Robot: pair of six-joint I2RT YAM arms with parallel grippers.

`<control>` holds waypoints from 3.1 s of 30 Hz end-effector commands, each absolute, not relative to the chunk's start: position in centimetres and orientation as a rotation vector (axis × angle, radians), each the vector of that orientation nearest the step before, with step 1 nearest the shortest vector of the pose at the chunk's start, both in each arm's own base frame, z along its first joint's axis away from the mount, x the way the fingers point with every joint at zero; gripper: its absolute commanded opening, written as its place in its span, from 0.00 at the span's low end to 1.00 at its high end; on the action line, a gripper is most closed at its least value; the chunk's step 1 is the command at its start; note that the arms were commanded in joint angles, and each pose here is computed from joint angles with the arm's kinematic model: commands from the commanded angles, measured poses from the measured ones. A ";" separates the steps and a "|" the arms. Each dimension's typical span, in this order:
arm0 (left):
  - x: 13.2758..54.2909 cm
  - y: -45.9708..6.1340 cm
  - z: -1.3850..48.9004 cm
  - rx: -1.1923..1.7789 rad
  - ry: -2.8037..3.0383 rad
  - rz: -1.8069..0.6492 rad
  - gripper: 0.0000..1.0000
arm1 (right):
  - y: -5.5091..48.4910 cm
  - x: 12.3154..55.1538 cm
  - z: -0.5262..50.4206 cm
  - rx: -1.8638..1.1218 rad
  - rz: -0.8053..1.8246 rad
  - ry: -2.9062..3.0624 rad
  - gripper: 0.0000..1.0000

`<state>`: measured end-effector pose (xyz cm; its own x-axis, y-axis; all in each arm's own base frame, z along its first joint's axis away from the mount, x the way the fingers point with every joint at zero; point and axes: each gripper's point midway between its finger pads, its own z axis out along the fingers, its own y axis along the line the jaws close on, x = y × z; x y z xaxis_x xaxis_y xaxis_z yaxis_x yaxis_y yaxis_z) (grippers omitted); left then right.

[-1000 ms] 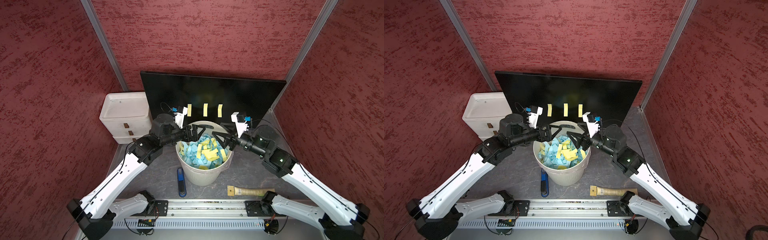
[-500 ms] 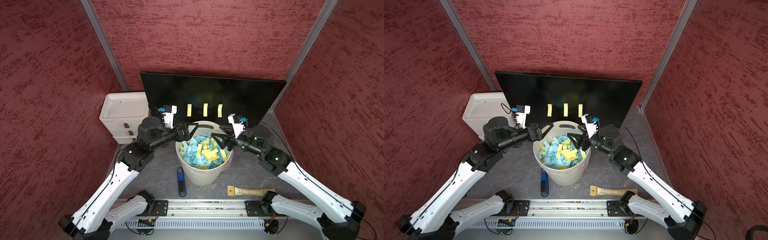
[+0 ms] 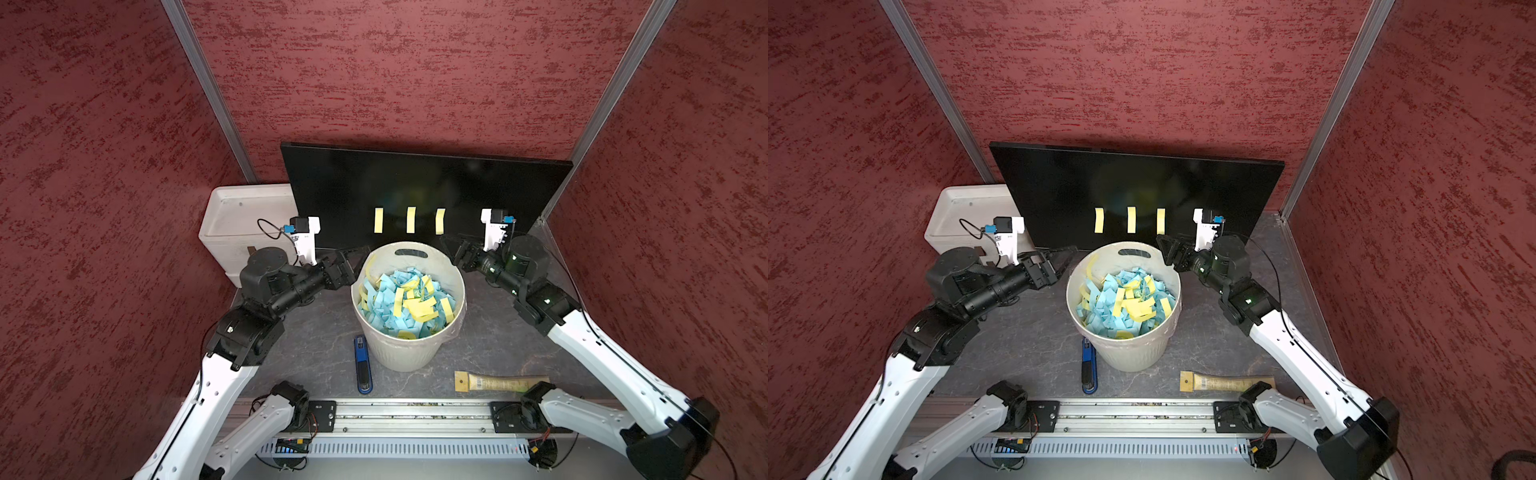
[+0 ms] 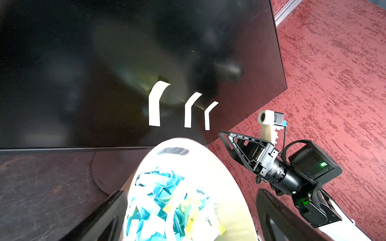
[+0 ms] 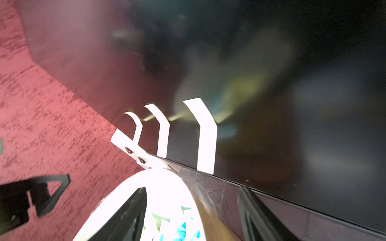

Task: Remove the sticky note from the monitor
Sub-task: Tear off the sticky note from the monitor, then place the sticky note in the trash bin.

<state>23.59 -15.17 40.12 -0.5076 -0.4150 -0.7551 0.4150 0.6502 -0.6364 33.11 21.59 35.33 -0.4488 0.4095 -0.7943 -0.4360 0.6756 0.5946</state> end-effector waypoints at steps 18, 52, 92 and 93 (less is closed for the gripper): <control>22.0 -12.6 38.1 -0.027 1.891 -0.963 1.00 | 22.5 35.8 35.1 0.136 1.118 1.753 0.47; 21.8 -11.9 38.0 -0.077 1.897 -0.974 1.00 | 22.5 34.2 36.4 0.043 1.147 1.696 0.00; 23.9 -12.4 37.4 -0.139 1.906 -1.043 1.00 | 28.1 24.1 36.1 -0.684 0.925 1.798 0.00; 24.0 -12.4 37.3 -0.142 1.909 -1.042 1.00 | 28.3 24.1 35.8 -0.703 0.899 1.805 0.00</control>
<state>23.75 -12.45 36.90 -0.5795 -0.4757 -0.6618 0.2858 0.6418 -0.7116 23.69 28.47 37.14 -0.4049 0.0261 -0.9140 -0.7875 0.4981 0.3631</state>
